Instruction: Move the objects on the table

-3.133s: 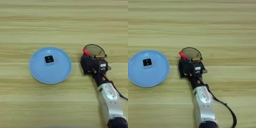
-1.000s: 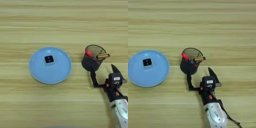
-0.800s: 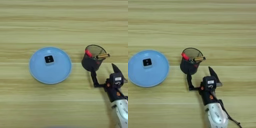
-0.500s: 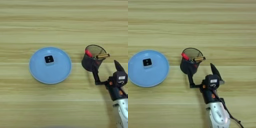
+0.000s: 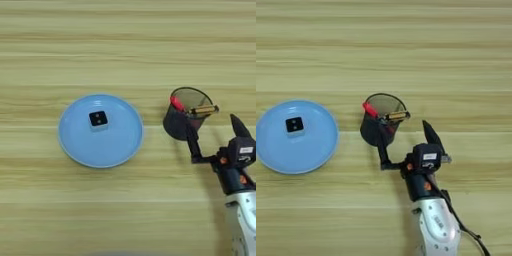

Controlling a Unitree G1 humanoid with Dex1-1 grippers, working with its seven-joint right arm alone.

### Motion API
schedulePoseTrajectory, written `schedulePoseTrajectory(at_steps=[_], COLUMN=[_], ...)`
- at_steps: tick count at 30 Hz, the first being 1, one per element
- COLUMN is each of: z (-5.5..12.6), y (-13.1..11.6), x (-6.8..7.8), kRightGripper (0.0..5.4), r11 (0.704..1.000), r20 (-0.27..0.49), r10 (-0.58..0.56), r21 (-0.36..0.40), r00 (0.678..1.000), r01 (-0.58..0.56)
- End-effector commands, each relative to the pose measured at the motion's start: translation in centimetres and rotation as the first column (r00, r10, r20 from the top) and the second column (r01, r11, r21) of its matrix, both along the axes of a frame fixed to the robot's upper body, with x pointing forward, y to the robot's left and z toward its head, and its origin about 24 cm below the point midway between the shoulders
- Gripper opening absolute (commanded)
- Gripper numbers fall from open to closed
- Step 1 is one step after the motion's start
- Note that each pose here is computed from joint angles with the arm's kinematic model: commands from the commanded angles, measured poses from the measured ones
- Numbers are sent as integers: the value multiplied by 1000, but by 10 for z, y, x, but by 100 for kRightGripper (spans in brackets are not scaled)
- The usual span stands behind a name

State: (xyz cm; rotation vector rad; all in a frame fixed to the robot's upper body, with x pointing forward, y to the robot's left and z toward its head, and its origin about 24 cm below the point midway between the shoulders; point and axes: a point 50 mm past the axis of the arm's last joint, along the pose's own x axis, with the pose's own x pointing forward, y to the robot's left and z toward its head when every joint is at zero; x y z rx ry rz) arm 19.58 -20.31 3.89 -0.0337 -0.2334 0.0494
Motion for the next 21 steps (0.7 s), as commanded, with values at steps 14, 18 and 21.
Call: schedulePoseTrajectory(at_steps=[14, 18, 21], z=[18, 22, 24], y=[2, 4, 5], x=[16, 12, 11], kRightGripper=[538, 538, 538], r11=[1000, 1000, 1000], r20=[116, 132, 140], r10=[3, 8, 10], r21=[-11, -9, -11], r00=[993, 991, 990], r01=[-2, -7, -9])
